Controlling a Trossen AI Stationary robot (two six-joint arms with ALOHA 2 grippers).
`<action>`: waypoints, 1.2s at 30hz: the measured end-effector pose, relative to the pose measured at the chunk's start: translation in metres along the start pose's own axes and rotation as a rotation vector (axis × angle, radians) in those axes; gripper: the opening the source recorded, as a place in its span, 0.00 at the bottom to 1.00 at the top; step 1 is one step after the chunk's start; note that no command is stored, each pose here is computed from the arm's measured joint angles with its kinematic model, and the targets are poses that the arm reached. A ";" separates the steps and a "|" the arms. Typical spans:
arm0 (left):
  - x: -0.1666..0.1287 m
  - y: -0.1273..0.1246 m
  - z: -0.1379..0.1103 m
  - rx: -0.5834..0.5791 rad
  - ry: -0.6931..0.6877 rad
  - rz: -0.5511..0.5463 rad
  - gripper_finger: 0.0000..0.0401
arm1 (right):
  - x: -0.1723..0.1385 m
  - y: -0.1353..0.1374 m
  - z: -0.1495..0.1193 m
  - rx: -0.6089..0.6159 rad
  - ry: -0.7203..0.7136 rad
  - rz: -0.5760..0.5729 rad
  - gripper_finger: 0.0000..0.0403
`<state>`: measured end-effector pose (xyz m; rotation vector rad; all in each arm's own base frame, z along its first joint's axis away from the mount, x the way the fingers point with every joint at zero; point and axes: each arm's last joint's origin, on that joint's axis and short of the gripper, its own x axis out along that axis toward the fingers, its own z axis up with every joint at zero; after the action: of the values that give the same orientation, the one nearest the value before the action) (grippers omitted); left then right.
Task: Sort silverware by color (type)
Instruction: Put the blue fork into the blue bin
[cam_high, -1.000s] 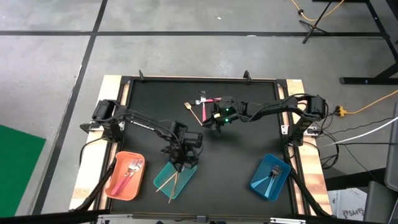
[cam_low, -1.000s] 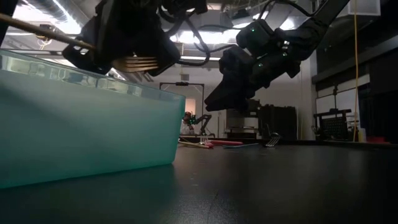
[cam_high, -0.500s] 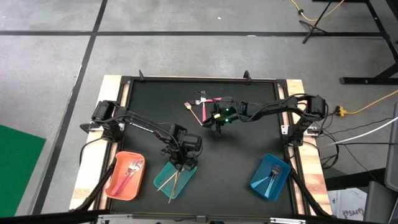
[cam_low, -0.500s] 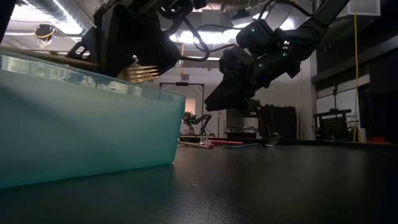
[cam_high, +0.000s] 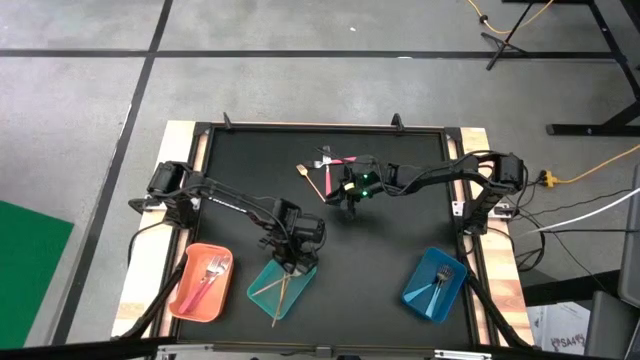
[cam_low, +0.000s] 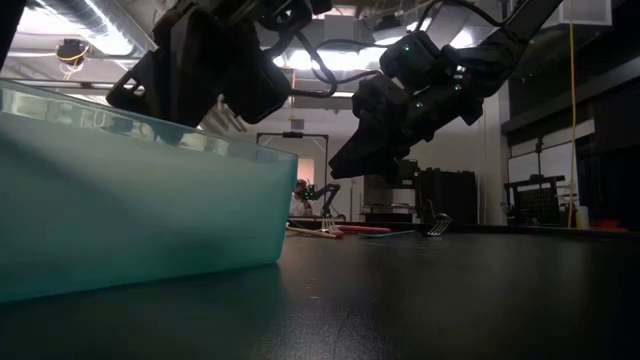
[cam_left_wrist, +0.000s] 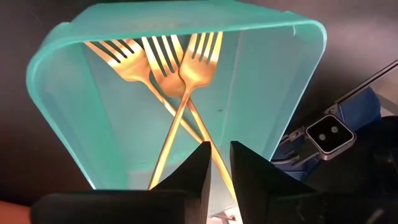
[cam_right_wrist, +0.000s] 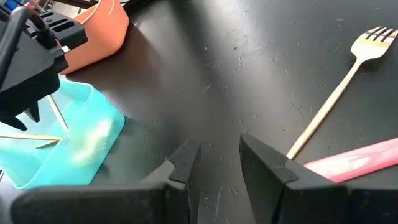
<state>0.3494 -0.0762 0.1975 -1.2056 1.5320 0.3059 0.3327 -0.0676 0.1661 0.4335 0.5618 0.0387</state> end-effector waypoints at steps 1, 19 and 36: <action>0.000 0.000 0.000 0.000 -0.004 0.001 0.14 | 0.000 0.000 0.000 0.000 0.000 0.000 0.25; -0.046 -0.001 -0.015 0.110 -0.167 -0.079 0.14 | -0.027 -0.018 0.017 -0.039 -0.045 -0.053 0.25; -0.067 0.005 -0.008 0.339 -0.366 -0.014 0.14 | -0.076 -0.079 -0.002 -0.277 0.278 -0.327 0.25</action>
<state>0.3328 -0.0453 0.2549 -0.8400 1.1977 0.2310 0.2608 -0.1500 0.1710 0.0619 0.8823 -0.1376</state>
